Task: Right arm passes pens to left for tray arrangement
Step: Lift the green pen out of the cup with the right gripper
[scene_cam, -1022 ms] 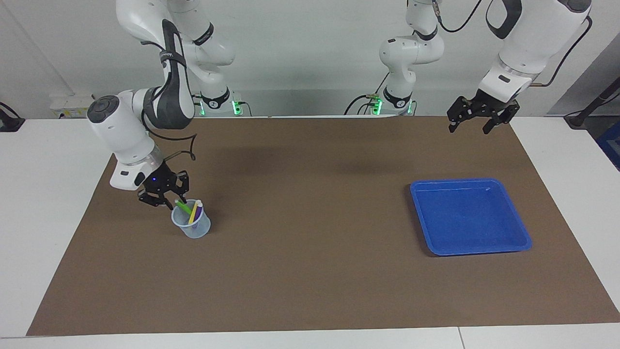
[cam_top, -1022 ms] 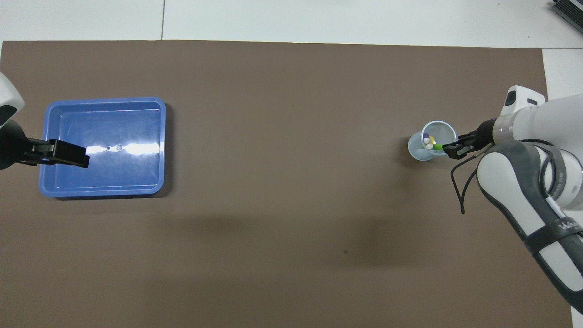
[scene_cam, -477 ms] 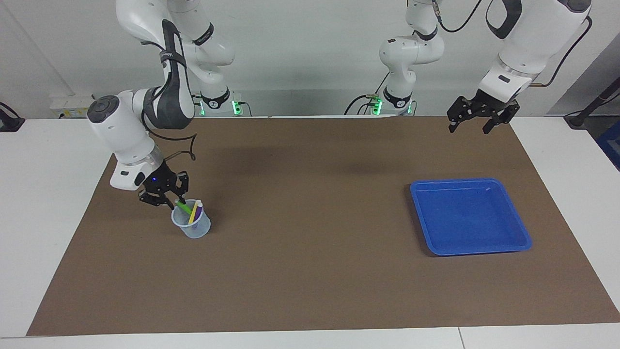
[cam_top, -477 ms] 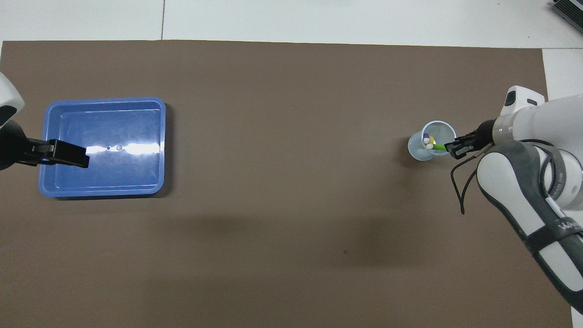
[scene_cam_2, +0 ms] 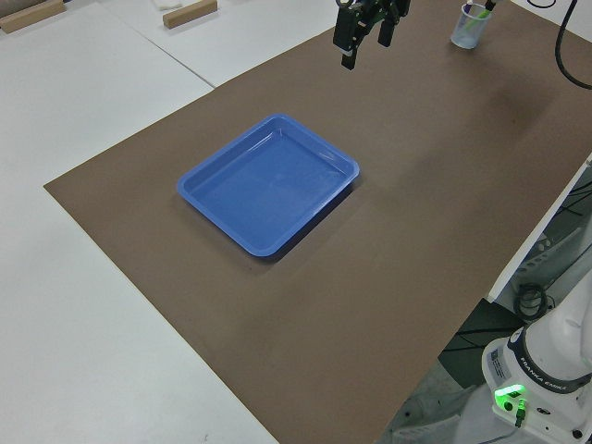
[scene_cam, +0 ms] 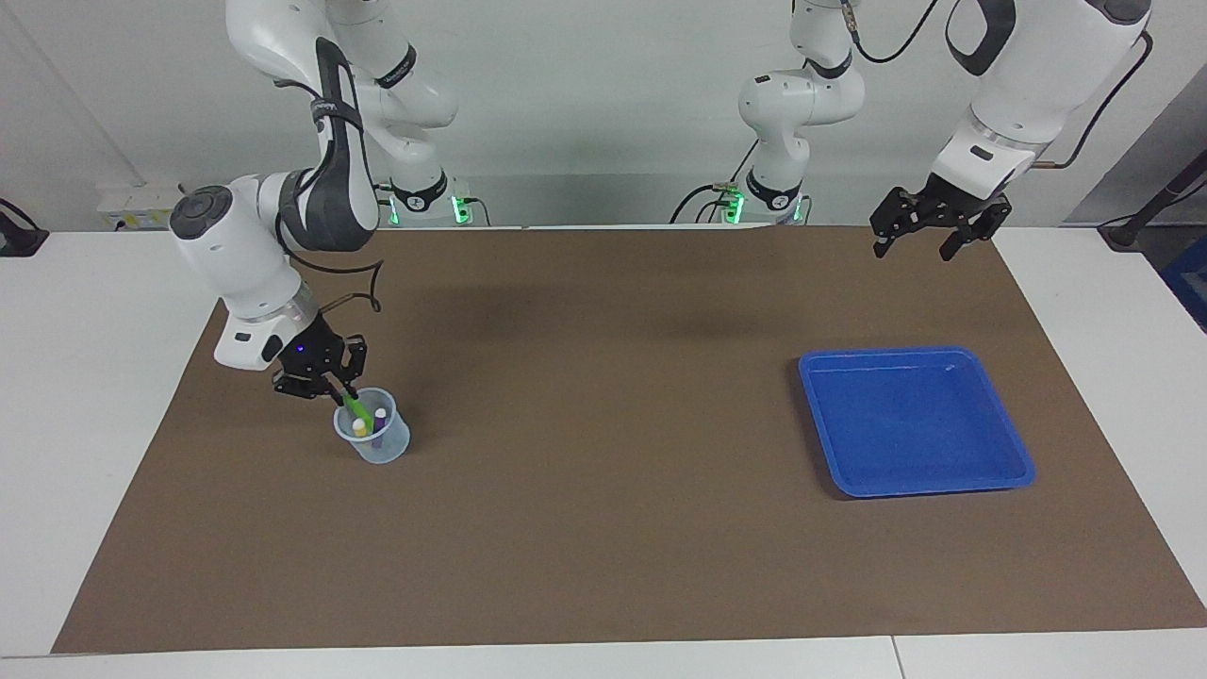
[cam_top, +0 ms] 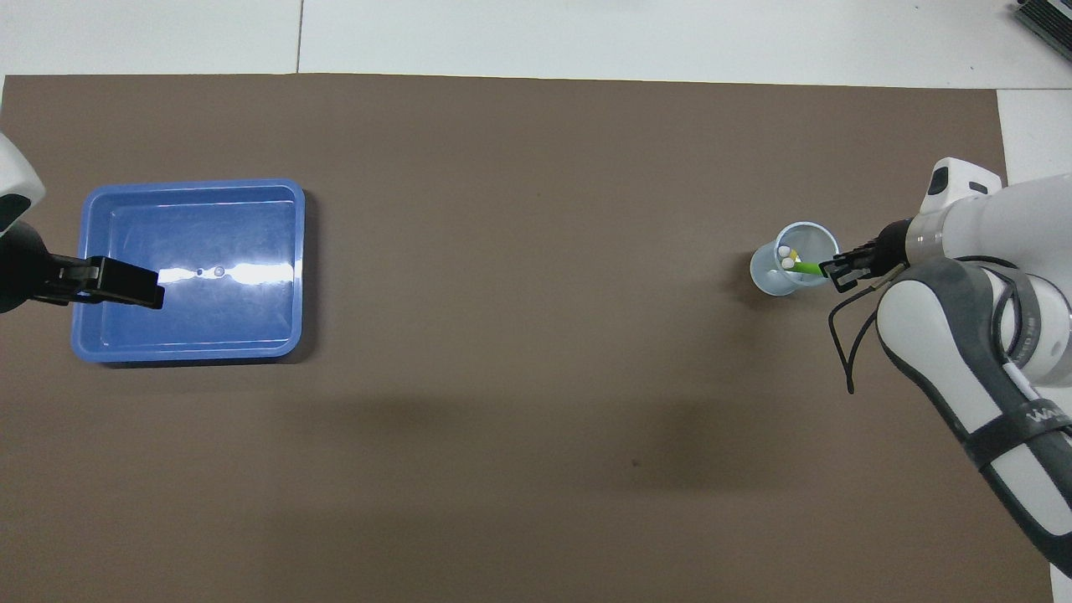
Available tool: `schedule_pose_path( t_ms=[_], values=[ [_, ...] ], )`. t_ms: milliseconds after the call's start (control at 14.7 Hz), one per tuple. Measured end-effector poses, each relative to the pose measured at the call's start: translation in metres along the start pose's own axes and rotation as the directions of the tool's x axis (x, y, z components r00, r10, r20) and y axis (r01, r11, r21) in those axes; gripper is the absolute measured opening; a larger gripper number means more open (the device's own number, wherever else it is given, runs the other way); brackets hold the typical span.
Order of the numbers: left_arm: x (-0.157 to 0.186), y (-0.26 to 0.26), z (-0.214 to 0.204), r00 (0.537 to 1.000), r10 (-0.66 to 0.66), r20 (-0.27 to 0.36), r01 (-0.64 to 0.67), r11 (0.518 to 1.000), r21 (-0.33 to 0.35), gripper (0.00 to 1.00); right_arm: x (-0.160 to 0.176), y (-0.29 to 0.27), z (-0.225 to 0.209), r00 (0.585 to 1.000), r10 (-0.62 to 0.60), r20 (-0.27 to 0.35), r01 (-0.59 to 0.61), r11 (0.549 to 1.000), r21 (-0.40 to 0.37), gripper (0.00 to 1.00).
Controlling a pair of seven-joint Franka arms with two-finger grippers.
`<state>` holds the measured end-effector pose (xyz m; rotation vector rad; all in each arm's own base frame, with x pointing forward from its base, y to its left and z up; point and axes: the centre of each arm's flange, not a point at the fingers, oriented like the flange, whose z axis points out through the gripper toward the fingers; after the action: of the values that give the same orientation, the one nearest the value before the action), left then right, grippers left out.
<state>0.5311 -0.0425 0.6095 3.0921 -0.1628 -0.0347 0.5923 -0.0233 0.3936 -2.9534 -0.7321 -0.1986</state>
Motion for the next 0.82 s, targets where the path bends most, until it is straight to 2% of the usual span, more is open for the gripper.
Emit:
schedule_pose_path(
  t_ms=[477, 817],
  values=[
    [-0.001, 0.0, 0.0, 1.0, 0.0, -0.001, 0.0, 1.0, 0.0, 1.0, 0.004, 0.001, -0.008, 1.0, 0.007, -0.003, -0.007, 1.0, 0.0, 0.18],
    [-0.001, 0.0, 0.0, 1.0, 0.0, -0.002, 0.0, 1.0, 0.0, 1.0, 0.015, -0.002, -0.05, 0.999, 0.017, 0.029, -0.018, 0.999, 0.028, 0.18]
  ],
)
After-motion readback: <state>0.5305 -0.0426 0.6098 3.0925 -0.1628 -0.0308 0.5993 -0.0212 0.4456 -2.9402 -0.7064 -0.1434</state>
